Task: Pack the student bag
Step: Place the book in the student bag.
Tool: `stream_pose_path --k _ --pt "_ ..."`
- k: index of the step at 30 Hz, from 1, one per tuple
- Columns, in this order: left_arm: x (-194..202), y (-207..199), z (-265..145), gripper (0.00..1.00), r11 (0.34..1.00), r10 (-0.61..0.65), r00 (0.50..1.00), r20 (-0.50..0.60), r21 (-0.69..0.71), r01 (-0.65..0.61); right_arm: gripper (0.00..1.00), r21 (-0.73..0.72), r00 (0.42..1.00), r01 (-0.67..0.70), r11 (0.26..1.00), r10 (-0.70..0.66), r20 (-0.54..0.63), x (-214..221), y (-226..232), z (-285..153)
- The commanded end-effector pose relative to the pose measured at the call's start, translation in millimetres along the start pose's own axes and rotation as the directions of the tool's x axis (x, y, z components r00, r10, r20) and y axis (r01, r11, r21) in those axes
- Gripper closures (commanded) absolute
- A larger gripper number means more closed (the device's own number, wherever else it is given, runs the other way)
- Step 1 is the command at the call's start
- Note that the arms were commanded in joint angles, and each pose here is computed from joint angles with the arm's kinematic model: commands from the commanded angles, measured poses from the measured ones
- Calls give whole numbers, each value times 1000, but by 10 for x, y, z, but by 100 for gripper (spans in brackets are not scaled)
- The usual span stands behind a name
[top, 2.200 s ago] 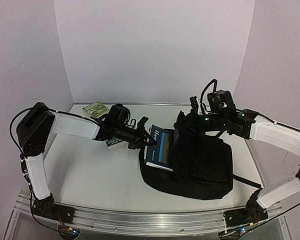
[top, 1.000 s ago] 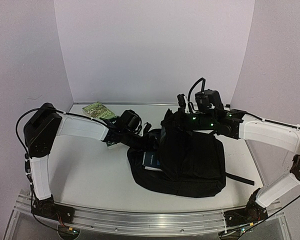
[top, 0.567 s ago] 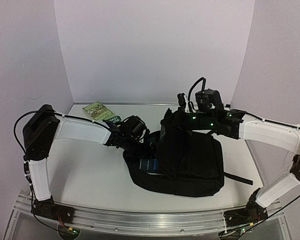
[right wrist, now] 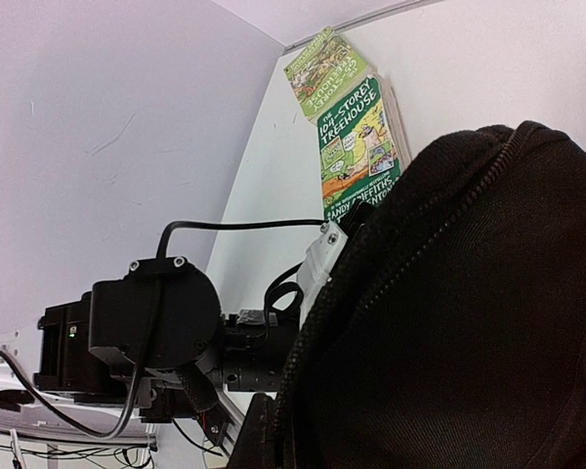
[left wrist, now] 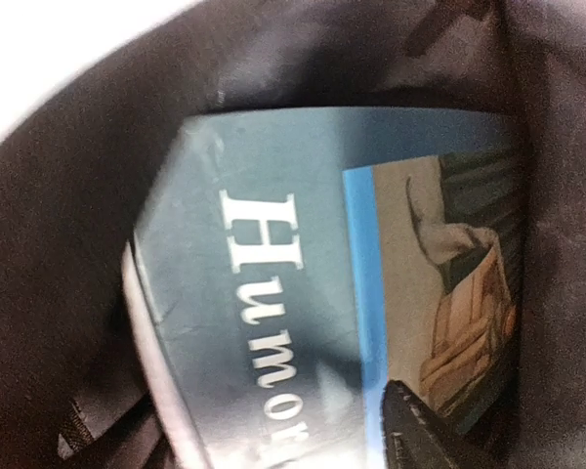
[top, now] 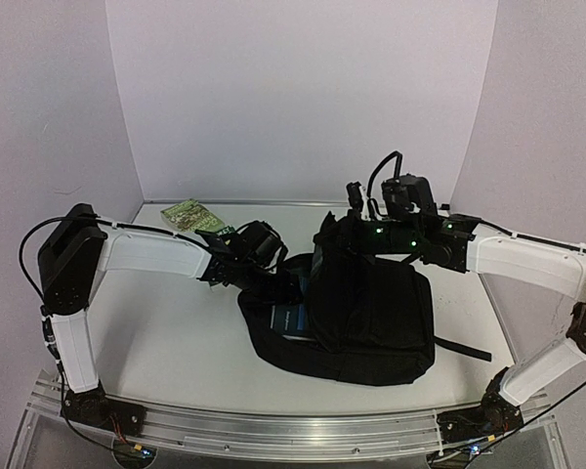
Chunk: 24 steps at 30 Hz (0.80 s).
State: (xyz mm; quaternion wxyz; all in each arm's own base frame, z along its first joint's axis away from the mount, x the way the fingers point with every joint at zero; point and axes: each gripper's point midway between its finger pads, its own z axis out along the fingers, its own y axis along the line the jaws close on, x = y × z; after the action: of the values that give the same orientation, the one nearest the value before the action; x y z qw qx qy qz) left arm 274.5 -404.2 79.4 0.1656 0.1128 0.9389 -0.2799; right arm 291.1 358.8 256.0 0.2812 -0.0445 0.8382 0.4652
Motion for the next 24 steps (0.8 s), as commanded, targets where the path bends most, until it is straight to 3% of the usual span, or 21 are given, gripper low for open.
stream_pose_path --k 1,6,17,24 --pt "-78 -397 -41 33 992 40 999 16 115 -42 100 -86 996 42 995 -35 80 -175 285 -124" --pt "-78 -636 71 42 983 61 998 5 173 -61 100 -79 996 42 996 -35 79 -164 258 -114" --pt "-88 -837 76 46 971 66 997 35 230 -73 100 -74 996 41 996 -35 84 -170 245 -117" --pt "-165 -555 -215 31 988 42 995 89 144 -55 100 -48 993 30 998 -24 118 -167 191 -276"
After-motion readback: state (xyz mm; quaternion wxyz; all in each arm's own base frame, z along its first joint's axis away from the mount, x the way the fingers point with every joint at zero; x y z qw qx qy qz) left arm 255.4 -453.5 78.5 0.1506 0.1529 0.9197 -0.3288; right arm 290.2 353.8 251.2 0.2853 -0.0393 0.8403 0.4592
